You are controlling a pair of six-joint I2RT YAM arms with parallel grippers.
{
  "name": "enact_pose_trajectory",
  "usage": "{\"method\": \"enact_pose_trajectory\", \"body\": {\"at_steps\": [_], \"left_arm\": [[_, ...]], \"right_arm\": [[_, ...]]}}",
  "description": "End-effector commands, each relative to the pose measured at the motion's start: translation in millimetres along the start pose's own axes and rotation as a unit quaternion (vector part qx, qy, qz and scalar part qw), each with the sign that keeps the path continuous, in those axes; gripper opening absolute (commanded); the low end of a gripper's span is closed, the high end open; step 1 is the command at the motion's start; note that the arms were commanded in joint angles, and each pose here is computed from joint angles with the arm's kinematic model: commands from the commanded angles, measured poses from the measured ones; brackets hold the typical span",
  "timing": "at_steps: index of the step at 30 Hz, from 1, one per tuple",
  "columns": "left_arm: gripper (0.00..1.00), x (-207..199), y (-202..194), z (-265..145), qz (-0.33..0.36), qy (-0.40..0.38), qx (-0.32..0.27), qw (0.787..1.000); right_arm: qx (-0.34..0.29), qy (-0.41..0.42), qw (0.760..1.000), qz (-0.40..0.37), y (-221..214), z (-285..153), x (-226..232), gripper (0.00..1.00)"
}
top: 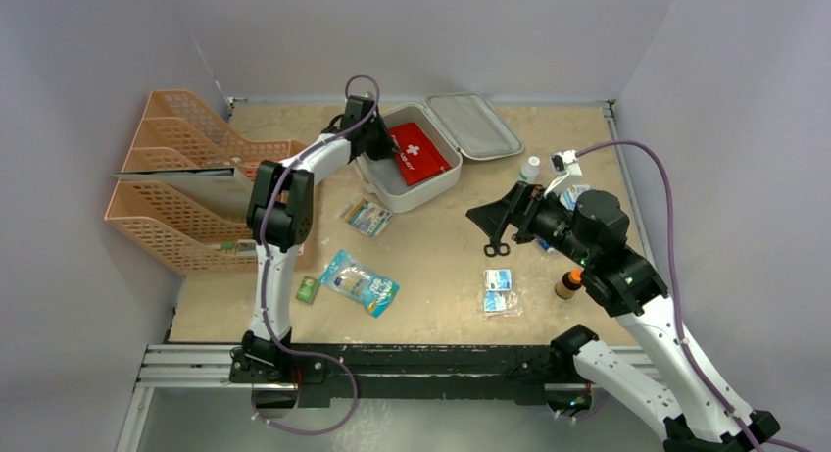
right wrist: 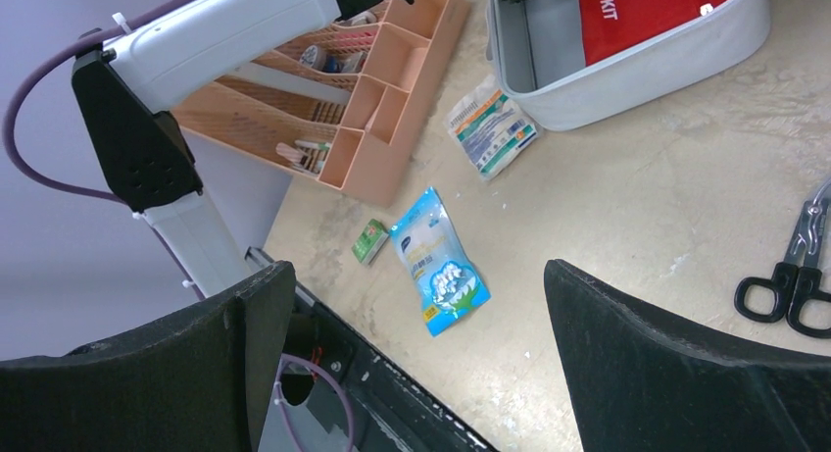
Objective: Organize the medicine kit
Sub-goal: Place the medicine pouch inside the medicine box.
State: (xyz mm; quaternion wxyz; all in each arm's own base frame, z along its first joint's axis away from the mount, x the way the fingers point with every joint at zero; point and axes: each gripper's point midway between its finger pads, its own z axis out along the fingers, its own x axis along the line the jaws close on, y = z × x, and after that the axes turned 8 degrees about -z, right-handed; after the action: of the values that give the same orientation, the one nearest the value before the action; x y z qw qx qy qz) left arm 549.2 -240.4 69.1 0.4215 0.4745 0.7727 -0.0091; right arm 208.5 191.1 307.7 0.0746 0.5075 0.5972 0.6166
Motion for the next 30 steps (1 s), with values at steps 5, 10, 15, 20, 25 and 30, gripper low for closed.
{"method": "enact_pose_trajectory", "body": {"at_steps": [5,10,15,20,25,30], "left_arm": [[0.02,-2,13,11,0.001,-0.011,-0.02,1.0],[0.12,-7,16,11,0.016,-0.019,-0.025,0.999],[0.24,-10,18,6,0.022,-0.016,-0.023,0.999],[0.31,-20,28,-8,0.032,-0.016,-0.037,0.999],[0.32,-37,42,-25,0.046,-0.024,-0.059,0.997],[0.37,-38,49,-33,0.089,0.015,-0.082,0.993]], "right_arm": [[-0.03,0.019,0.999,-0.02,21,-9,14,0.99],[-0.026,0.019,0.999,-0.019,18,-9,13,0.99],[-0.024,0.015,0.999,-0.021,18,-10,12,0.99],[-0.027,0.012,0.999,-0.022,18,-10,10,0.99],[-0.022,0.016,0.999,-0.026,19,-10,13,0.99],[-0.026,0.017,0.999,-0.029,20,-12,14,0.99]]}}
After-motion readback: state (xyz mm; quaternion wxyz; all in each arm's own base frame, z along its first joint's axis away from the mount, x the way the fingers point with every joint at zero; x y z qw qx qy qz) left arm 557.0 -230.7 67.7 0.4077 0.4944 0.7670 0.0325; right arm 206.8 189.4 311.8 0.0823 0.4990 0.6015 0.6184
